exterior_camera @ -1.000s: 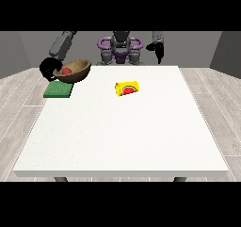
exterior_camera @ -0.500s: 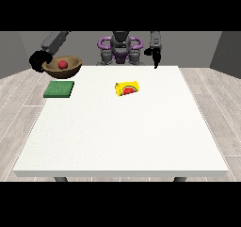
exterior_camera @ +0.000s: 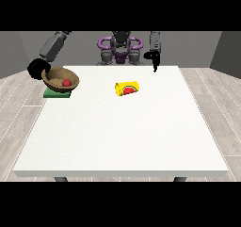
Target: Pick the cup and pour the ball into the bowl, then pick the bowl and place it on the pad
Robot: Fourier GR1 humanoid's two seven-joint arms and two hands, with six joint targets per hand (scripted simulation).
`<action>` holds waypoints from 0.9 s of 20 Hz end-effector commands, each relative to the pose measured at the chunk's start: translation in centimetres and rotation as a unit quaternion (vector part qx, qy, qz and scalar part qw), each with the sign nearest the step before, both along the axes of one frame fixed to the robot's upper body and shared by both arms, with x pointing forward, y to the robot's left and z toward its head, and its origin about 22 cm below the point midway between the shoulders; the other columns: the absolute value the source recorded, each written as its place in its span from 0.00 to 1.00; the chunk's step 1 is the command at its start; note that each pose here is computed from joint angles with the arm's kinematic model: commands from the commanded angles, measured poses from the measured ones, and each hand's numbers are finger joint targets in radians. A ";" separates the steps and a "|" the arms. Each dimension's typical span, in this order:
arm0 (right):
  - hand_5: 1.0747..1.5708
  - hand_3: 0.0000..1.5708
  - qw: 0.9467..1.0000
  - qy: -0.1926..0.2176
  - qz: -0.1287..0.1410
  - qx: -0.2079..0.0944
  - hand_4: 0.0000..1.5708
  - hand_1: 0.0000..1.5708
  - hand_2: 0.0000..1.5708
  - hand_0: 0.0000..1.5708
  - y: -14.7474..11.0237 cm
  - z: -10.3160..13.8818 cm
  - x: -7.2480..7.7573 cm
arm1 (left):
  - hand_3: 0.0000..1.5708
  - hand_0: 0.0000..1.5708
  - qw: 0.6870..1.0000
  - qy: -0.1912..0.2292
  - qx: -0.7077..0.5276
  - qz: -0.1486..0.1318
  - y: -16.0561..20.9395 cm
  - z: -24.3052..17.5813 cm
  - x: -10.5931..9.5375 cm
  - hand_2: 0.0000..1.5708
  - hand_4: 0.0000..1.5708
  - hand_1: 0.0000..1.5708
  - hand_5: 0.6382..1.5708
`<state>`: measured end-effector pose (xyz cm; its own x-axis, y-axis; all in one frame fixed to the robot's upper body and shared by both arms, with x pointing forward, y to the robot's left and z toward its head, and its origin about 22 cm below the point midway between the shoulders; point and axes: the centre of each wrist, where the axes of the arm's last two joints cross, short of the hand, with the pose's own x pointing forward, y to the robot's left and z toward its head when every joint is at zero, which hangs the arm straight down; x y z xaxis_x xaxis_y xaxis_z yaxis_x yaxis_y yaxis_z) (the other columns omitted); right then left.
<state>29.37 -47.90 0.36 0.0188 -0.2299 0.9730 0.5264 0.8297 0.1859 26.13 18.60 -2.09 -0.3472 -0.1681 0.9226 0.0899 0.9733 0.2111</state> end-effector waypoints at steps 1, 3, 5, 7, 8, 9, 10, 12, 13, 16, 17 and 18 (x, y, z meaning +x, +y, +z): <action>0.94 0.43 0.998 0.009 -0.049 -0.043 0.39 0.99 1.00 0.99 -1.4 0.3 -0.8 | 0.00 0.00 0.999 -0.026 0.000 -0.018 -0.4 1.2 0.1 0.00 0.74 0.00 0.77; 0.99 0.42 0.991 0.039 -0.062 -0.109 0.00 0.94 1.00 0.94 -3.3 2.6 -1.4 | 0.00 0.00 1.000 0.002 -0.001 0.000 0.6 0.9 0.5 0.00 0.74 0.00 0.78; 1.00 0.54 0.988 0.020 -0.082 -0.131 0.00 0.87 1.00 0.87 -4.2 3.6 -1.6 | 0.00 0.00 1.000 -0.013 0.002 -0.007 -1.3 1.0 -0.4 0.00 0.74 0.00 0.78; 1.00 0.88 0.989 0.031 -0.060 -0.130 0.00 0.81 0.89 0.81 -1.3 3.7 1.1 | 0.00 0.00 1.000 0.010 -0.005 0.011 0.6 -1.4 0.8 0.00 0.74 0.00 0.77; 0.99 0.87 0.989 0.019 -0.061 -0.136 0.00 0.79 0.83 0.79 -2.3 4.1 0.5 | 0.00 0.00 1.000 0.003 0.001 0.003 0.1 -2.0 -0.1 0.00 0.74 0.00 0.78; 1.00 0.83 0.990 0.010 -0.055 -0.129 0.00 0.77 0.78 0.77 -2.5 4.5 0.9 | 0.00 0.00 1.000 0.001 0.005 -0.006 -2.7 -0.1 -0.7 0.00 0.75 0.00 0.79; 1.00 0.81 0.990 -0.009 -0.036 -0.136 0.00 0.75 0.75 0.75 -2.0 4.9 1.4 | 0.00 0.00 1.000 -0.011 0.001 -0.001 -3.7 -1.4 -0.9 0.00 0.75 0.00 0.79; 0.99 0.61 0.993 -0.001 -0.004 -0.120 0.20 0.68 0.61 0.68 -0.8 5.4 2.6 | 0.00 0.00 1.000 0.017 0.011 0.007 -4.1 -4.3 -2.7 0.00 0.77 0.00 0.77; 0.95 0.50 0.994 -0.001 0.006 -0.111 0.36 0.62 0.55 0.62 0.5 4.9 3.4 | 0.00 0.00 1.000 0.024 0.004 0.002 -5.0 -5.1 -3.7 0.00 0.77 0.00 0.76; 0.43 0.42 0.994 -0.004 0.040 -0.100 0.48 0.23 0.34 0.23 0.4 6.0 3.9 | 0.00 0.00 1.000 0.022 0.002 0.003 -6.3 -5.4 -4.0 0.00 0.77 0.00 0.75; 0.22 0.43 0.995 -0.002 0.037 -0.092 0.45 0.09 0.34 0.09 -0.4 5.8 3.1 | 0.00 0.00 1.000 0.027 -0.005 0.006 -6.6 -5.5 -4.9 0.00 0.77 0.00 0.75; 0.07 0.46 0.993 -0.013 0.060 -0.105 0.44 0.00 0.34 0.00 -1.1 7.9 3.4 | 0.00 0.00 0.999 0.020 0.001 0.030 -5.6 -6.4 -3.4 0.00 0.77 0.00 0.75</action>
